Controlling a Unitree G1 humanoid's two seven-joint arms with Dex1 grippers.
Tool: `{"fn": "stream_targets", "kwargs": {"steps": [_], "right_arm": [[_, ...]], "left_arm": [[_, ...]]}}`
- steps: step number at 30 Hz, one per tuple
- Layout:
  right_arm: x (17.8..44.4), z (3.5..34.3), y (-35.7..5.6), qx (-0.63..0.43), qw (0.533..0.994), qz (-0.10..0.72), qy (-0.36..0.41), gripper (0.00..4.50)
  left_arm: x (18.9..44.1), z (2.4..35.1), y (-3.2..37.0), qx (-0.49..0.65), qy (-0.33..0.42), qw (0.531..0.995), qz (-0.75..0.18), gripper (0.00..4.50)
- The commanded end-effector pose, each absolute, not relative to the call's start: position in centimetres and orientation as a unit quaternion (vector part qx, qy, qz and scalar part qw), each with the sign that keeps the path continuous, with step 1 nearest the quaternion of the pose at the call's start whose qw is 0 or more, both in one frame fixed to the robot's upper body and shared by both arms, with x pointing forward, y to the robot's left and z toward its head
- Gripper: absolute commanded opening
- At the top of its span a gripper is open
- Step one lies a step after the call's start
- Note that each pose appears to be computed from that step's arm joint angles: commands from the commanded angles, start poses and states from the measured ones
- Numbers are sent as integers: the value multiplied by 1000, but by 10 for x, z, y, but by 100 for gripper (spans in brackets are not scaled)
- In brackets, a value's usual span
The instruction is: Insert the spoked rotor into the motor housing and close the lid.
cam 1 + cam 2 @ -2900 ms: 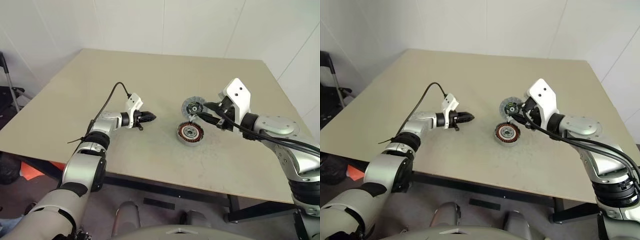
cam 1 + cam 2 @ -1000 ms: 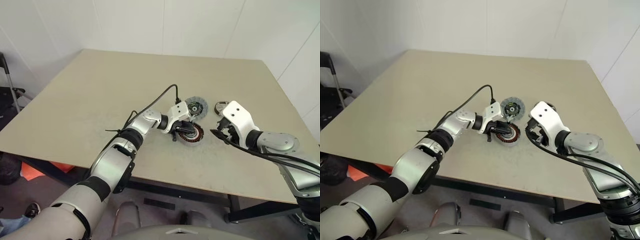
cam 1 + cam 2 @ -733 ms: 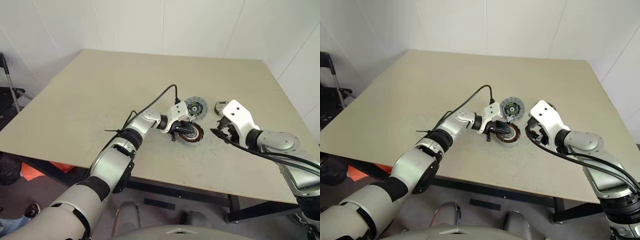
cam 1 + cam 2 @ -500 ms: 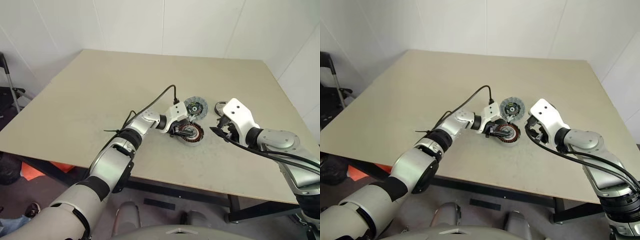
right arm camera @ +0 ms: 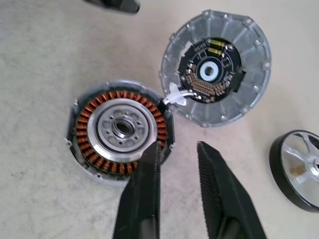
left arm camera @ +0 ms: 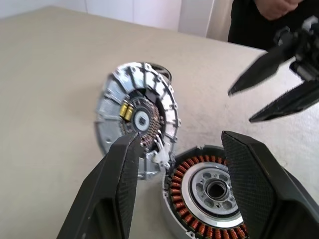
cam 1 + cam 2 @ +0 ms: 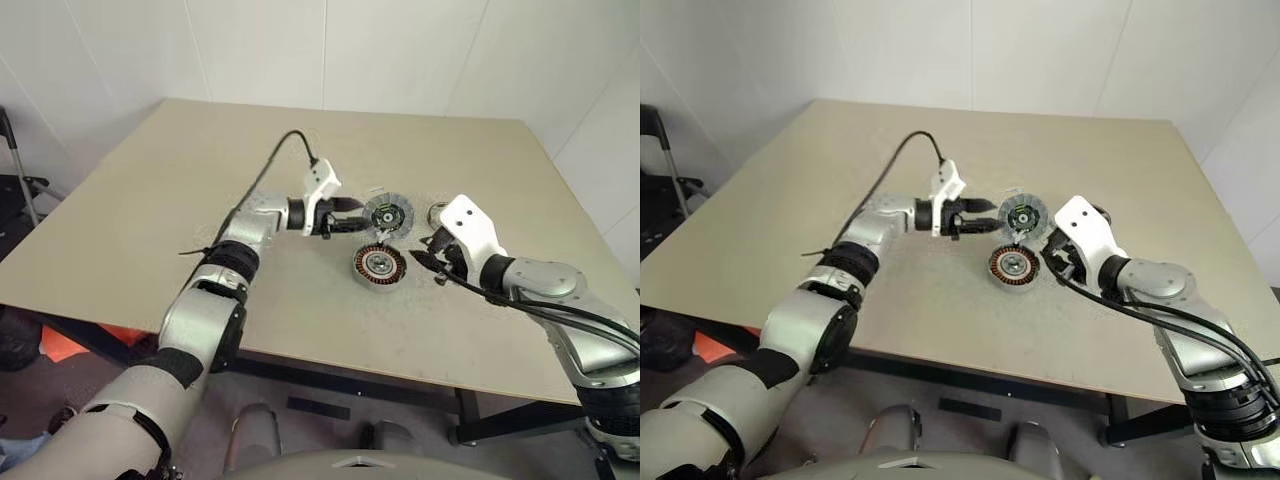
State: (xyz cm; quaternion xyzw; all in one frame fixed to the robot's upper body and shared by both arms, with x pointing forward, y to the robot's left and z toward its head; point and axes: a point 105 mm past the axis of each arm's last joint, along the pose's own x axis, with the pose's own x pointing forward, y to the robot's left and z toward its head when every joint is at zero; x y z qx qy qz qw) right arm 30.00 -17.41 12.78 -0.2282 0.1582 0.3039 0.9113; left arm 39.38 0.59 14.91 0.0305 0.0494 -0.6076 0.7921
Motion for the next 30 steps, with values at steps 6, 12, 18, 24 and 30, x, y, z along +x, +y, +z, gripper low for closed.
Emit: {"fn": "stream_targets", "kwargs": {"steps": [6,12,18,24,30], "right_arm": [[312,123,-154,-233,907,317,150,3],[321,109,-149,-242,902,318,166,3],[320,92,-147,-226,900,322,190,3],[321,84,-157,-221,906,299,201,3],[322,112,-151,-237,907,308,162,3]], "left_arm": [[403,141,67,23,57,847,-529,277],[393,127,76,16,71,856,-513,277],[395,129,82,15,70,868,-492,277],[408,137,97,19,66,884,-462,277],[409,133,95,19,68,884,-461,277]]}}
